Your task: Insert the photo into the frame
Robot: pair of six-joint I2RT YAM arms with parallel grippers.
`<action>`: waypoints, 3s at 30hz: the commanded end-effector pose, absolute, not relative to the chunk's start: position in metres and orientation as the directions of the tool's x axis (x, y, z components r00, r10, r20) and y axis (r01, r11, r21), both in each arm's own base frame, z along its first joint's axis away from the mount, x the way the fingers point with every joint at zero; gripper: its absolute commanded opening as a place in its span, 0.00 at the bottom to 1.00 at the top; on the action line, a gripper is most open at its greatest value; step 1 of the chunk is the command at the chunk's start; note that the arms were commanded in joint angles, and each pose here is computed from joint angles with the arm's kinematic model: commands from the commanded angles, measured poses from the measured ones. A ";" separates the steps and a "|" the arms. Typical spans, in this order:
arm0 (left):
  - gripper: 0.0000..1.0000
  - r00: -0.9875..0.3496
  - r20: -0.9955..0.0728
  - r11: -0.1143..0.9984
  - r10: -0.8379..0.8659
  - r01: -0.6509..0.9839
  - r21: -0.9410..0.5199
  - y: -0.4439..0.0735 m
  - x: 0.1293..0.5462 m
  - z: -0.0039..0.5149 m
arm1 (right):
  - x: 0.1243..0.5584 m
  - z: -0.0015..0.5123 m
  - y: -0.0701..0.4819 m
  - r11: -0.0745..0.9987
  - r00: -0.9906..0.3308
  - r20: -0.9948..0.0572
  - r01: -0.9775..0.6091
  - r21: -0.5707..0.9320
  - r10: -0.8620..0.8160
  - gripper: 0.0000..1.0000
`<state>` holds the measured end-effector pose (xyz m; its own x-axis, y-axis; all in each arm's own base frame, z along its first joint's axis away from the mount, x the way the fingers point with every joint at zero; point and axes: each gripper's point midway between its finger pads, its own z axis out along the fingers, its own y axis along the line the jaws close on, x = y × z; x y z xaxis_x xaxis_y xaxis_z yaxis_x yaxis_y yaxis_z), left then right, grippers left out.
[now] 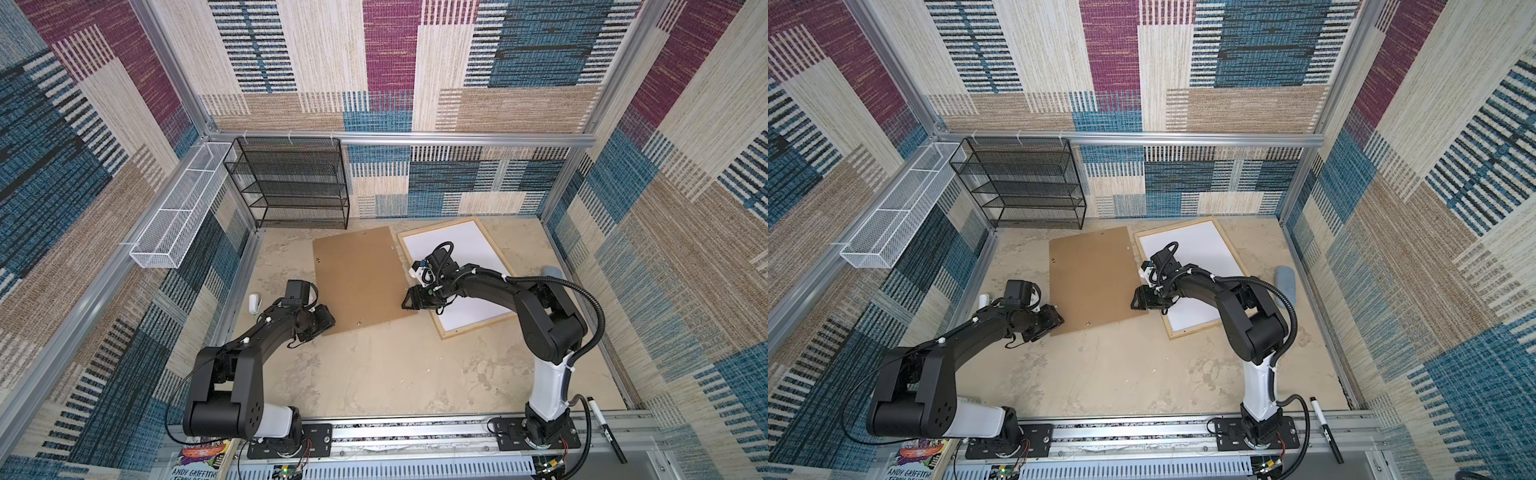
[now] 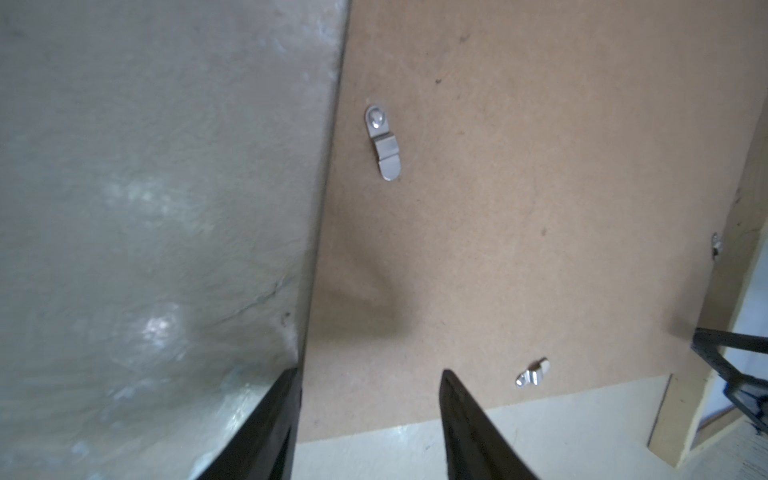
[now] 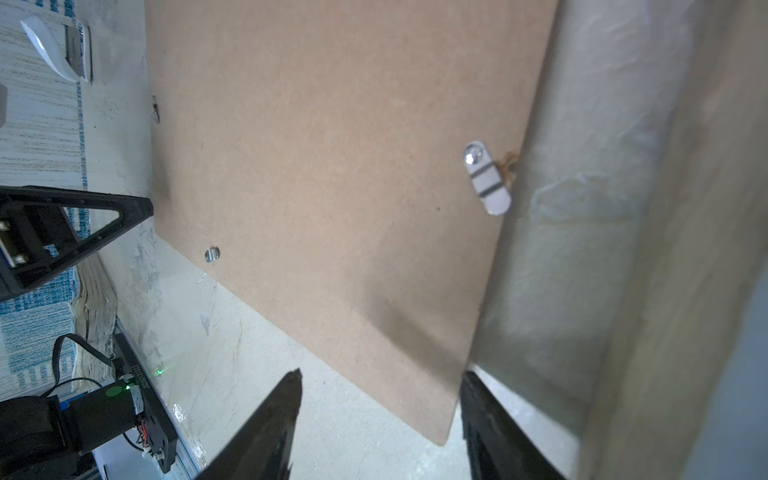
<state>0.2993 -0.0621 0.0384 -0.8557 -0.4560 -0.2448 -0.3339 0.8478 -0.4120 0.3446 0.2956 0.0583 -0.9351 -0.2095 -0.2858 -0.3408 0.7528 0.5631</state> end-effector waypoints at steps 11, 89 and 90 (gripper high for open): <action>0.56 -0.849 -0.225 0.776 -0.478 -0.288 -0.561 -0.086 0.285 0.069 | 0.333 0.110 0.316 0.623 -0.915 -0.344 -0.396 0.675 -0.209 0.62; 0.45 -0.946 -0.134 0.943 -0.295 -0.266 -0.197 -0.093 0.269 0.025 | 0.273 0.026 0.309 0.700 -0.965 -0.142 -0.259 0.665 -0.222 0.61; 0.45 -0.945 -0.139 0.943 -0.296 -0.266 -0.201 -0.094 0.267 0.028 | 0.270 0.024 0.309 0.702 -0.964 -0.141 -0.261 0.663 -0.225 0.61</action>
